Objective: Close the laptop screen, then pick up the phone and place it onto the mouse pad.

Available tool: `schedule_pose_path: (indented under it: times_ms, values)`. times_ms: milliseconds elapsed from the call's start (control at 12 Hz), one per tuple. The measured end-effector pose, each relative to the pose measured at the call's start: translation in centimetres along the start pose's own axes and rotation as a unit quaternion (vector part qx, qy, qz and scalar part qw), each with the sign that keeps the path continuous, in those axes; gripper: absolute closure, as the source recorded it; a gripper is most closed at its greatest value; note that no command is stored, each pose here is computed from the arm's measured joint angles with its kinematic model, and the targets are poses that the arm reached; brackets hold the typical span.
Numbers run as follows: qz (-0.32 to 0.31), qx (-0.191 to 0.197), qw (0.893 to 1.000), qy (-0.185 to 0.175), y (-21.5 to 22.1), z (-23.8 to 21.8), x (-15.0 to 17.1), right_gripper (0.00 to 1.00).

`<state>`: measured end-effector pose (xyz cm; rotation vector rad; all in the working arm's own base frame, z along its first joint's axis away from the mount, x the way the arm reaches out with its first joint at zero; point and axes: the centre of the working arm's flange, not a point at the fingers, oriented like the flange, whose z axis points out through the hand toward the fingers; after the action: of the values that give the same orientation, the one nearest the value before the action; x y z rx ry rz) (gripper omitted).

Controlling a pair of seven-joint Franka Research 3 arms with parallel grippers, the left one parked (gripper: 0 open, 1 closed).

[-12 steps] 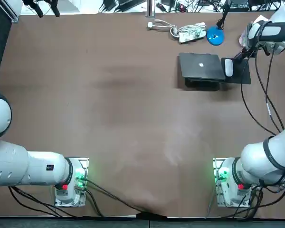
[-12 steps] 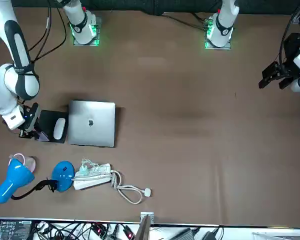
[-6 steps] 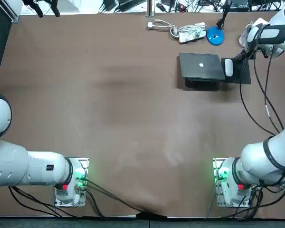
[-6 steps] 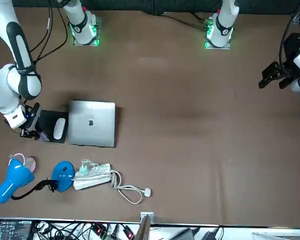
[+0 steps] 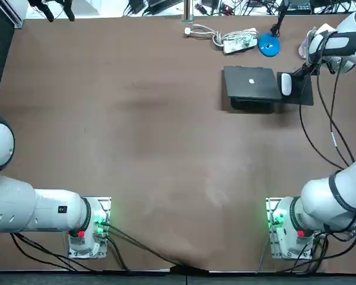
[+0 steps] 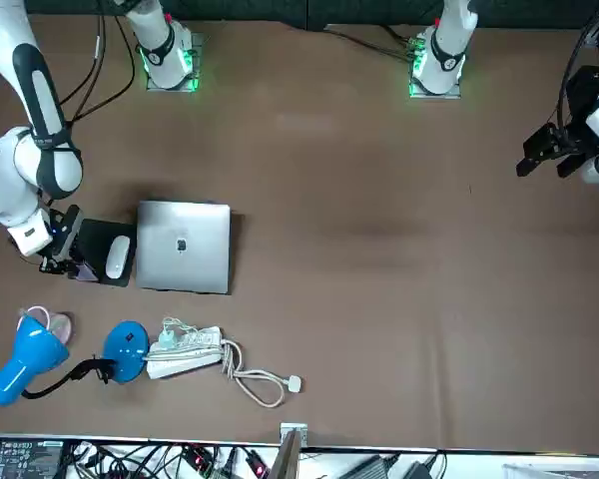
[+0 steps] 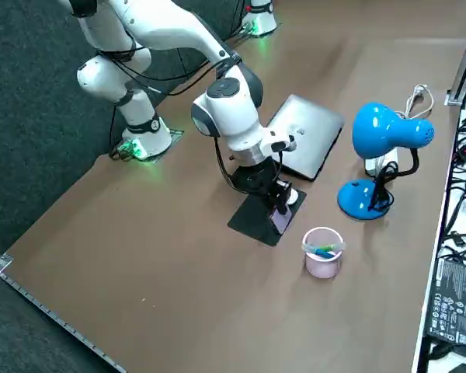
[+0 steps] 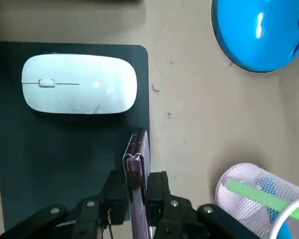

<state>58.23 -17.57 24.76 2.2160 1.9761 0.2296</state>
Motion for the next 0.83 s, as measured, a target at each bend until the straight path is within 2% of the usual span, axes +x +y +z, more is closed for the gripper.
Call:
schedule_pose_path:
  times_ms: [583,667,833]
  values:
    - [0.002,0.010,1.000,0.001,-0.23,-0.13,-0.31,0.78]
    - [0.002,0.012,1.000,0.002,-0.29,-0.08,-0.28,0.72]
    - [0.002,0.016,1.000,0.003,-0.47,0.06,-0.24,0.51]
